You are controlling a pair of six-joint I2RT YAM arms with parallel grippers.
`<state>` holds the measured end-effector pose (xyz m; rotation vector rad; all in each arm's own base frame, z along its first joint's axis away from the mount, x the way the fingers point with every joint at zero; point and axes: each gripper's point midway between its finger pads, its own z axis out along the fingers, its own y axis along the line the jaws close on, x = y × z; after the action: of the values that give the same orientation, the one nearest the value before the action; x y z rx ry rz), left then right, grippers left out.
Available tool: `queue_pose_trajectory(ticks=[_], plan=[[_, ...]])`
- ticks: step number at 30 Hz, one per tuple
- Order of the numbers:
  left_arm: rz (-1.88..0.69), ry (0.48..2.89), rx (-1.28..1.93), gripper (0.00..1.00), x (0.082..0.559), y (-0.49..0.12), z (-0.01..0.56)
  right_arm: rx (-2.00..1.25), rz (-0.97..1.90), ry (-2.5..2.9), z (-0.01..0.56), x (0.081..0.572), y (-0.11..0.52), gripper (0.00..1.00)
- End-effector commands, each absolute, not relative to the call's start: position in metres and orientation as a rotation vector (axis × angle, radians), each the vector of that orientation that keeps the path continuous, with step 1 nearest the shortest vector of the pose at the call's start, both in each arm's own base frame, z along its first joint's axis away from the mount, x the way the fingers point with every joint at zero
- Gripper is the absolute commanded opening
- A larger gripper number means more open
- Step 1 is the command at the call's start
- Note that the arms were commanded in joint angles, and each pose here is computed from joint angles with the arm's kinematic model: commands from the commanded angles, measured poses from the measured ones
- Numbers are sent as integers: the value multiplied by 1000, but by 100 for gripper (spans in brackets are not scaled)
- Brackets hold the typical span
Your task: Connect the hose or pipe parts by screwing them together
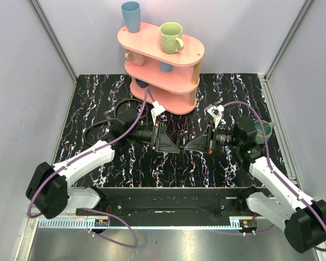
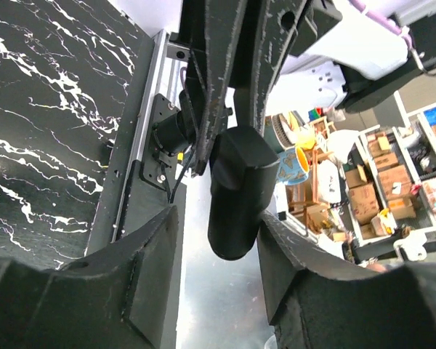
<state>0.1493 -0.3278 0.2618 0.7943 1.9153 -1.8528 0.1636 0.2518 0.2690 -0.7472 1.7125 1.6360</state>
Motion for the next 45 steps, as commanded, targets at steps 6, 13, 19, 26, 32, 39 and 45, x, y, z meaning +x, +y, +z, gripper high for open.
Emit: queue_pose_trajectory(ticks=[6, 13, 19, 26, 32, 39, 45], plan=[[-1837, 1785, 651, 61, 174, -327, 288, -756, 1651, 1602, 291, 161, 254, 0], [-1808, 1800, 653, 61, 176, -326, 283, -726, 1656, 1637, 284, 168, 256, 0], [-1756, 1838, 651, 55, 183, -328, 278, -702, 1660, 1659, 281, 174, 259, 0], [-1754, 1843, 649, 50, 182, -327, 275, -694, 1677, 1686, 276, 175, 260, 0], [-1765, 1831, 645, 49, 184, -329, 280, -691, 1687, 1702, 273, 175, 260, 0], [-1830, 1841, 626, 0, 180, -329, 281, -621, 1678, 1753, 266, 184, 262, 9], [-1692, 1959, 513, 0, 204, -307, 266, -371, 1509, 1878, 260, 220, 256, 70]])
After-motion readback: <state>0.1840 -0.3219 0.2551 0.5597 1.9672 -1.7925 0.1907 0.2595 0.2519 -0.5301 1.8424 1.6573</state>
